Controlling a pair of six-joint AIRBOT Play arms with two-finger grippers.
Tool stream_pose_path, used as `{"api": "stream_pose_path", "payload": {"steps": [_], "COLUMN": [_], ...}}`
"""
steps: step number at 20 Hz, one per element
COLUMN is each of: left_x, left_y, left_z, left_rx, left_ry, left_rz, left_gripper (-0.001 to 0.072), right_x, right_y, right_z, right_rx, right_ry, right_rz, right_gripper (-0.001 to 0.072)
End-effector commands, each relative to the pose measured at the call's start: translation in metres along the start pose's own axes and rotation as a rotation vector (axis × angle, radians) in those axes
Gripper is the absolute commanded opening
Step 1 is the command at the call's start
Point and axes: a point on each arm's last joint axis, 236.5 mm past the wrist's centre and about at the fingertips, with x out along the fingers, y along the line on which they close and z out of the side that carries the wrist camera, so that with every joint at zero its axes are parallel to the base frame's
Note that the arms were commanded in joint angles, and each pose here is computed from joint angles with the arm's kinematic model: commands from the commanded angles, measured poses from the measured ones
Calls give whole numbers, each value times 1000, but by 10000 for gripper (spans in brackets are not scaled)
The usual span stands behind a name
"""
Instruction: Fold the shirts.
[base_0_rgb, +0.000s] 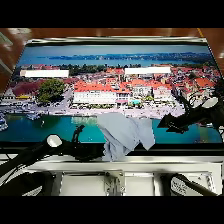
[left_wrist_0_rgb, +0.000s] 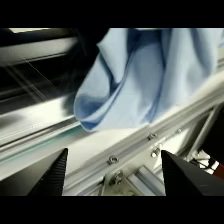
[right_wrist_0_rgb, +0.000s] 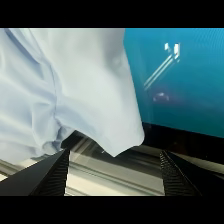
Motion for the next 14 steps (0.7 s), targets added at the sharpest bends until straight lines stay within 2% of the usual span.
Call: {"api": "stream_pose_path", "payload": {"steps": [1,2,4,7,8,9,10,13,14], "left_x": [27,32,39,44,46,47,46,46,45], "left_y": [8,6,0,2,4,5,4,-1,-3], "left_z": [-2,0,10,20,21,22,23,23,23], "left_rx": [-60,-52,-53,-76,-82,-89,-90,-56,-42], "left_ry": [-22,-21,-46,-66,-62,-66,-68,-66,-64], "left_rz": [13,6,-15,-6,0,0,-3,-11,-15], "left_gripper": [717,707,610,604,536,321,165,42,41], "right_x": [5,7,8,10,12,15,20,41,47], "right_y": [-4,-4,-5,-8,-10,-12,-13,-15,-17], "right_z": [3,3,3,7,7,7,6,-1,-2], "right_rx": [9,12,15,19,27,40,55,105,118], "right_ry": [6,10,14,-1,-9,-13,-16,-27,-33], "right_rz": [0,1,2,-5,-8,-11,-9,25,25], "right_gripper": [688,688,688,688,688,688,688,688,688]}}
